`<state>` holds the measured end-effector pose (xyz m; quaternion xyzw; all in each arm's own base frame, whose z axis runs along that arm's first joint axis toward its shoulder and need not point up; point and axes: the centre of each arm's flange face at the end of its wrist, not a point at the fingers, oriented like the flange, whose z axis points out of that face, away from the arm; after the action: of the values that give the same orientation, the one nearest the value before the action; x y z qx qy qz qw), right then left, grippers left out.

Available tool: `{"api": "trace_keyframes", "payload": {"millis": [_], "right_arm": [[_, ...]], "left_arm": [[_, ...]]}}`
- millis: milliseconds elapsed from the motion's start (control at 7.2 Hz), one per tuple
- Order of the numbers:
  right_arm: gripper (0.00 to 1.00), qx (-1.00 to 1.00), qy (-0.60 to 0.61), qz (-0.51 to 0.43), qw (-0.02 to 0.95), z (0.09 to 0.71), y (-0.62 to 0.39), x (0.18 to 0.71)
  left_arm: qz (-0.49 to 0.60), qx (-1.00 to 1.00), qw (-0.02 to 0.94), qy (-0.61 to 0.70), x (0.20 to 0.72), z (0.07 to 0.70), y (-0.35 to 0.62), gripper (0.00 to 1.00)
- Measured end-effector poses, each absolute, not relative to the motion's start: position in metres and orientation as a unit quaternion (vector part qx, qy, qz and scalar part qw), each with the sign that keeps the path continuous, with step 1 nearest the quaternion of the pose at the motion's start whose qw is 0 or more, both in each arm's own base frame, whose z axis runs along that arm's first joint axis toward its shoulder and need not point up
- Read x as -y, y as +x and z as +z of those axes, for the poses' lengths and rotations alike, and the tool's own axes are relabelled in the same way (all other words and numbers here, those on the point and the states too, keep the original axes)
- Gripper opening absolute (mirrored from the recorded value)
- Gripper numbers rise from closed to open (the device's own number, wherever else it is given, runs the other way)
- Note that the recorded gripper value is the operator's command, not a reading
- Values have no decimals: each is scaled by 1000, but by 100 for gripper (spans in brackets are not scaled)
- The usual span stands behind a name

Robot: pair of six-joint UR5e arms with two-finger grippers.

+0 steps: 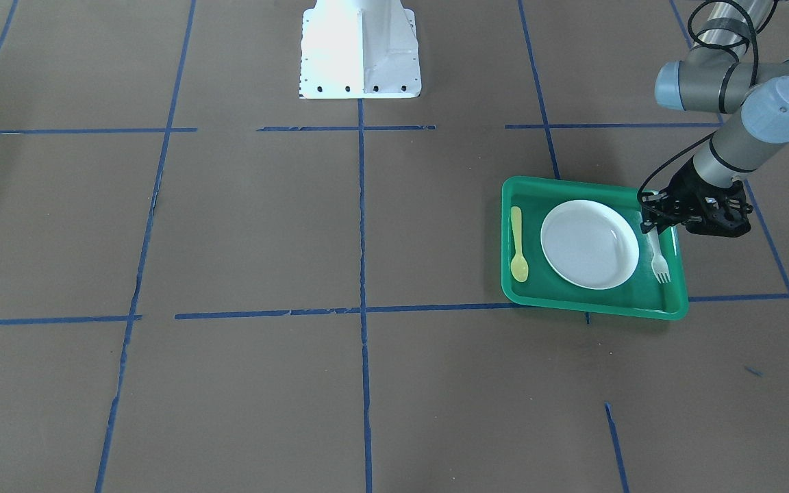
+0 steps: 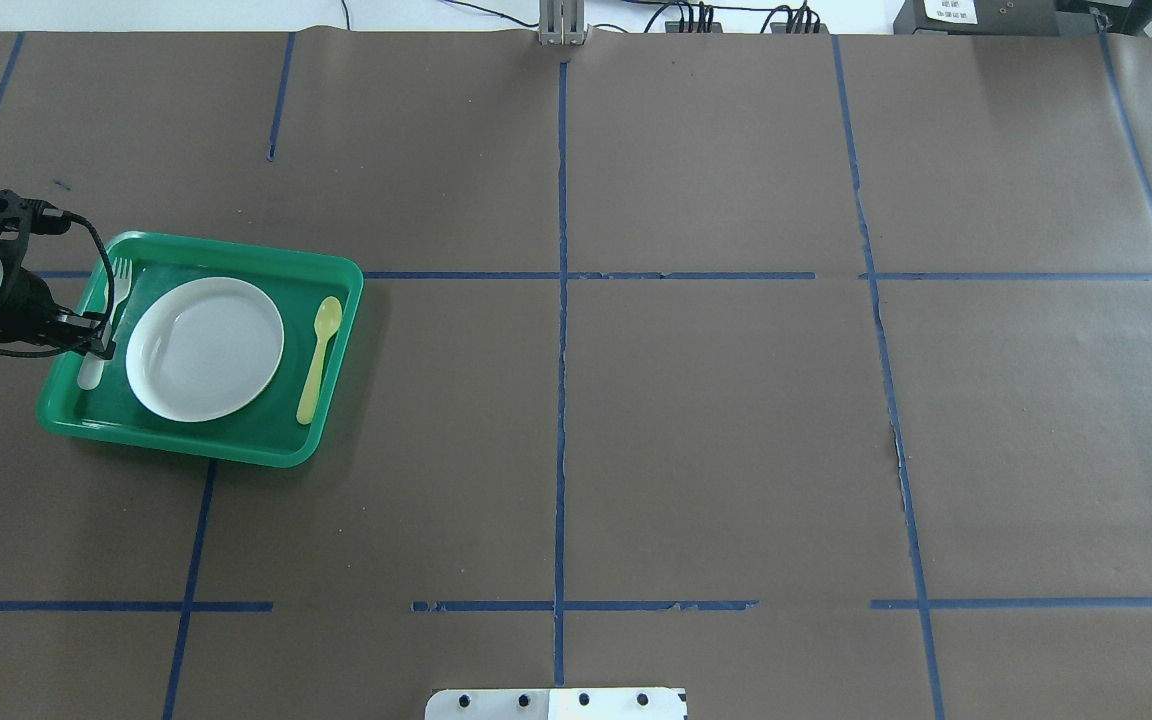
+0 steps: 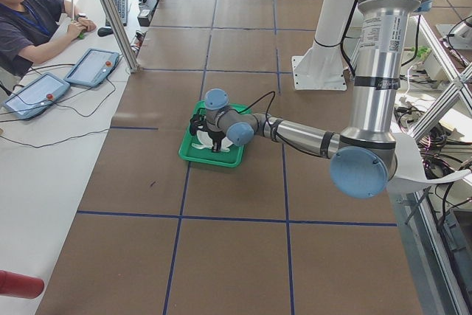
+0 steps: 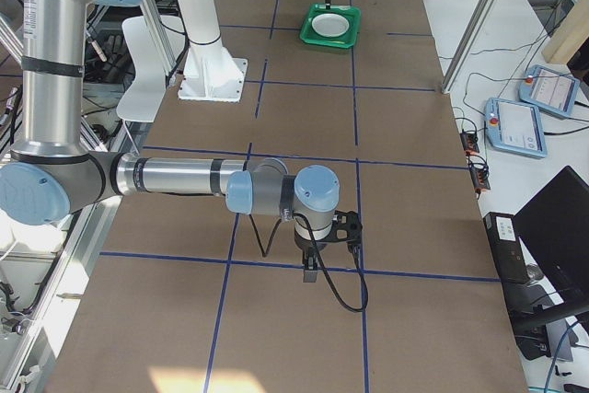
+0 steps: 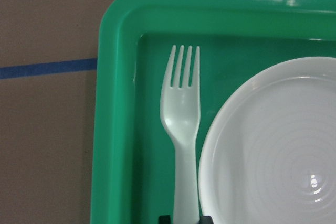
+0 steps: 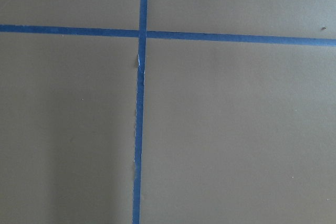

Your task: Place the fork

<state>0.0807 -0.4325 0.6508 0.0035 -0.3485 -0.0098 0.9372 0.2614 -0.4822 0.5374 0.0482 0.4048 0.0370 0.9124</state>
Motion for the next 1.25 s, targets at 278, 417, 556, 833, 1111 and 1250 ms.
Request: {"api": "trace_keyframes", "payload": {"millis": [278, 417, 556, 833, 1111, 1250], "right_arm": [[100, 349, 3, -10, 937, 651, 81, 433], [100, 349, 3, -10, 937, 651, 81, 433], [100, 349, 3, -10, 937, 651, 81, 433], [100, 349, 3, -10, 937, 651, 81, 433], [100, 349, 3, -10, 937, 651, 81, 433], [100, 349, 3, -9, 937, 651, 81, 433]], "left_arm": [[39, -402, 913, 48, 483, 541, 262, 99], [39, -402, 913, 50, 483, 540, 263, 99], [40, -403, 913, 52, 483, 538, 262, 99], [32, -407, 911, 62, 488, 528, 247, 99], [8, -407, 910, 82, 501, 524, 181, 100], [26, -393, 914, 96, 497, 533, 132, 100]]}}
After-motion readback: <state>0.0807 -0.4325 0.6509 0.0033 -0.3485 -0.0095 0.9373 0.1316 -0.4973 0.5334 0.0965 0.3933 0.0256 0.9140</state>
